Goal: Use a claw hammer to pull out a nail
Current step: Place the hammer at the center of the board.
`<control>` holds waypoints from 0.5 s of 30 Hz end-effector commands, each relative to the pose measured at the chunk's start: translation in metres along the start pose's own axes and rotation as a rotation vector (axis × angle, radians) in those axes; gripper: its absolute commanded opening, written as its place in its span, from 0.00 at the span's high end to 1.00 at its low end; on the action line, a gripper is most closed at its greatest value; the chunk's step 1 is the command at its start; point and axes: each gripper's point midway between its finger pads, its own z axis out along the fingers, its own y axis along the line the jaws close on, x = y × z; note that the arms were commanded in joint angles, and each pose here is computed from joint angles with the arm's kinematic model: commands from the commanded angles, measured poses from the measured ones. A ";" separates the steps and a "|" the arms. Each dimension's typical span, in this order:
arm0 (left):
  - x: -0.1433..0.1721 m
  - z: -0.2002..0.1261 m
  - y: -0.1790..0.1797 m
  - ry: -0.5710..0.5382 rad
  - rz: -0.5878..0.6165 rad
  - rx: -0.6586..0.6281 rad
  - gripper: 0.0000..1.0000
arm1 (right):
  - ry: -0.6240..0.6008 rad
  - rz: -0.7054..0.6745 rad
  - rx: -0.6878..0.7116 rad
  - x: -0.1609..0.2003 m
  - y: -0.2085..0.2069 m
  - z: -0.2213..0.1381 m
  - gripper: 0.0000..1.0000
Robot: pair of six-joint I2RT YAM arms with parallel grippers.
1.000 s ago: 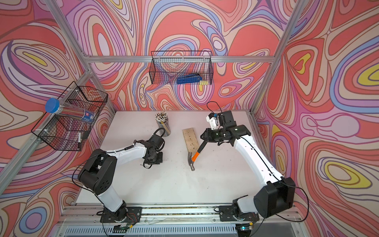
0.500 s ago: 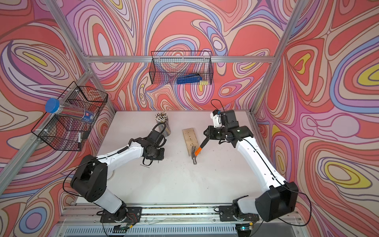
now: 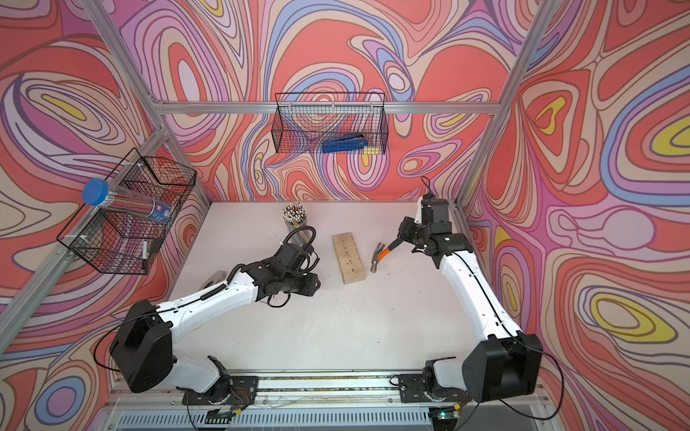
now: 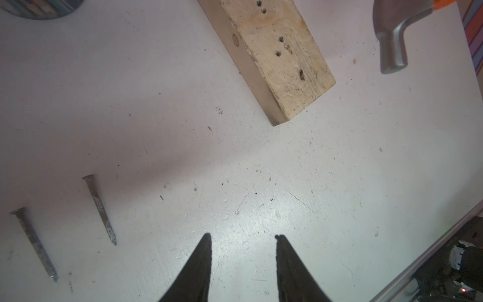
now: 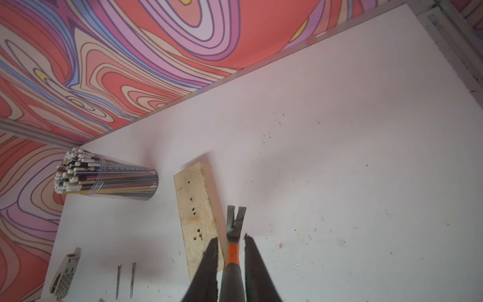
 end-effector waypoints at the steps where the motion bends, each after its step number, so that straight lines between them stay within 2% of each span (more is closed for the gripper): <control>1: -0.002 -0.002 -0.010 -0.022 0.014 0.047 0.57 | -0.176 0.107 -0.010 -0.039 -0.007 -0.005 1.00; 7: 0.005 0.008 -0.013 -0.001 -0.007 0.068 0.57 | -0.246 0.212 -0.006 -0.044 -0.030 0.012 1.00; 15: 0.006 0.012 -0.016 0.005 -0.012 0.083 0.57 | -0.265 0.365 -0.034 -0.035 -0.061 0.032 1.00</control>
